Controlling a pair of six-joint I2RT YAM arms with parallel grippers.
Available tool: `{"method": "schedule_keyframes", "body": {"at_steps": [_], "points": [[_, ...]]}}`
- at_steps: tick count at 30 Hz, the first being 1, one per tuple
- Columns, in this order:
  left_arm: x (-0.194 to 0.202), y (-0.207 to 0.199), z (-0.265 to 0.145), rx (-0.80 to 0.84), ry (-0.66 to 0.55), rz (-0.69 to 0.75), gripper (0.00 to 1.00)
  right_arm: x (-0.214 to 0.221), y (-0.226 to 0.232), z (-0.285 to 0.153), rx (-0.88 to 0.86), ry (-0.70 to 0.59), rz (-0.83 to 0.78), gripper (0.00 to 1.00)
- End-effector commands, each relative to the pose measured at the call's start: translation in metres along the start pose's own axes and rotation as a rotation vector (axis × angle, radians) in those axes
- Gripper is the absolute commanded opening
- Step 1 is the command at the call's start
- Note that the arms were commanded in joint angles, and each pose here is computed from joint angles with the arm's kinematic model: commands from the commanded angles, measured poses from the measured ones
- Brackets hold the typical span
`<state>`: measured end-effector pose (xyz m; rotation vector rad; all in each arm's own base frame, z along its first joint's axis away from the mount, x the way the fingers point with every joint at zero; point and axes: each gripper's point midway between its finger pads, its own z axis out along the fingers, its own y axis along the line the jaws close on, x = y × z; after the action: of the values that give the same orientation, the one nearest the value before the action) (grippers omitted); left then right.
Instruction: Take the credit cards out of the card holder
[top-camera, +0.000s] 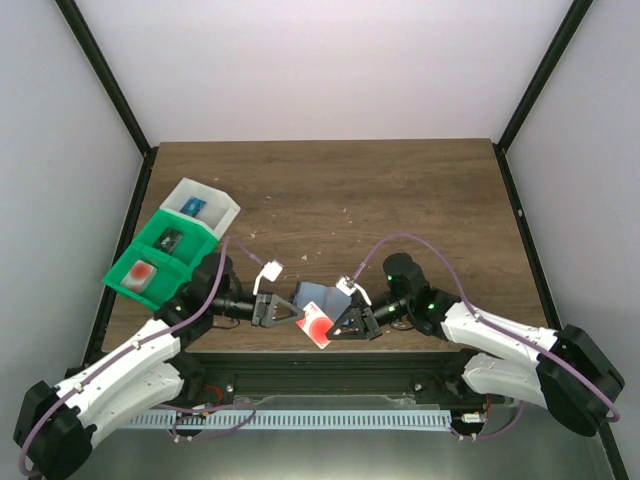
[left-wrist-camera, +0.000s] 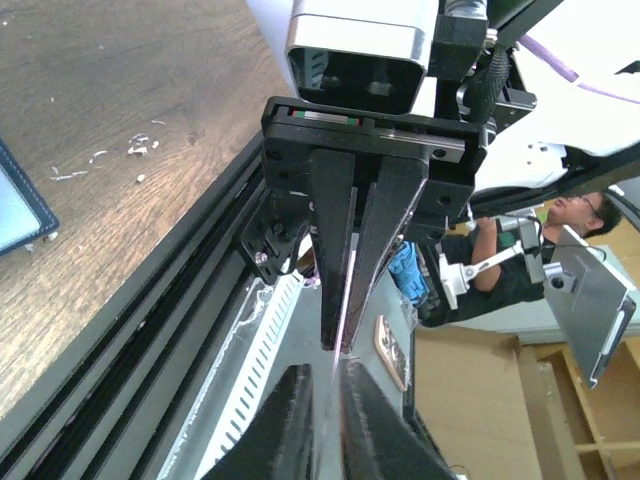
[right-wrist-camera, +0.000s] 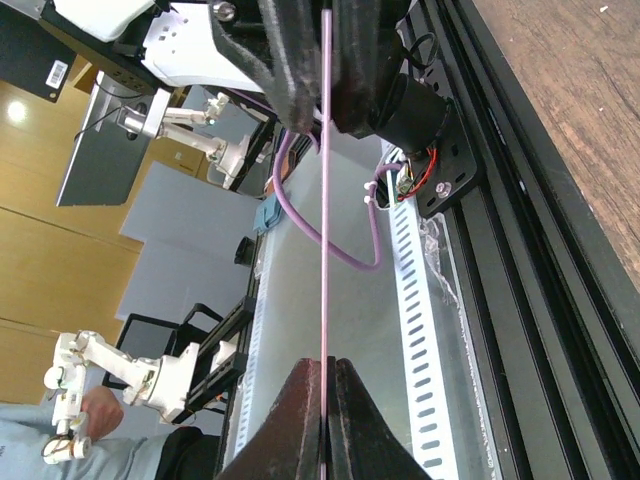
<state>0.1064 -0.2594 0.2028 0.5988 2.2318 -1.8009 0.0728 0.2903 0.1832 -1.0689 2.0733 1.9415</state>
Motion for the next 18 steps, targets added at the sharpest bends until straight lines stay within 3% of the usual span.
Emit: {"method": "schedule_keyframes", "body": {"at_steps": [1, 2, 6, 9, 15, 18], "points": [[-0.002, -0.007, 0.000, 0.037, -0.002, 0.034, 0.05, -0.006, 0.010, 0.000, -0.034, 0.001, -0.034, 0.01], [-0.003, -0.008, 0.000, 0.039, -0.005, 0.035, 0.00, -0.006, 0.010, 0.000, -0.034, 0.002, -0.034, 0.01], [-0.007, -0.008, -0.002, 0.024, -0.032, 0.036, 0.00, -0.007, 0.006, 0.000, -0.015, -0.009, -0.028, 0.01], [-0.013, -0.003, -0.003, -0.019, -0.067, 0.030, 0.00, -0.012, 0.000, 0.000, 0.026, -0.034, -0.012, 0.11], [-0.040, 0.005, -0.014, -0.157, -0.200, 0.042, 0.00, -0.027, -0.009, -0.007, 0.135, -0.132, -0.005, 0.64], [-0.062, 0.012, -0.027, -0.275, -0.316, 0.048, 0.00, -0.034, -0.010, -0.014, 0.189, -0.186, -0.013, 0.80]]}}
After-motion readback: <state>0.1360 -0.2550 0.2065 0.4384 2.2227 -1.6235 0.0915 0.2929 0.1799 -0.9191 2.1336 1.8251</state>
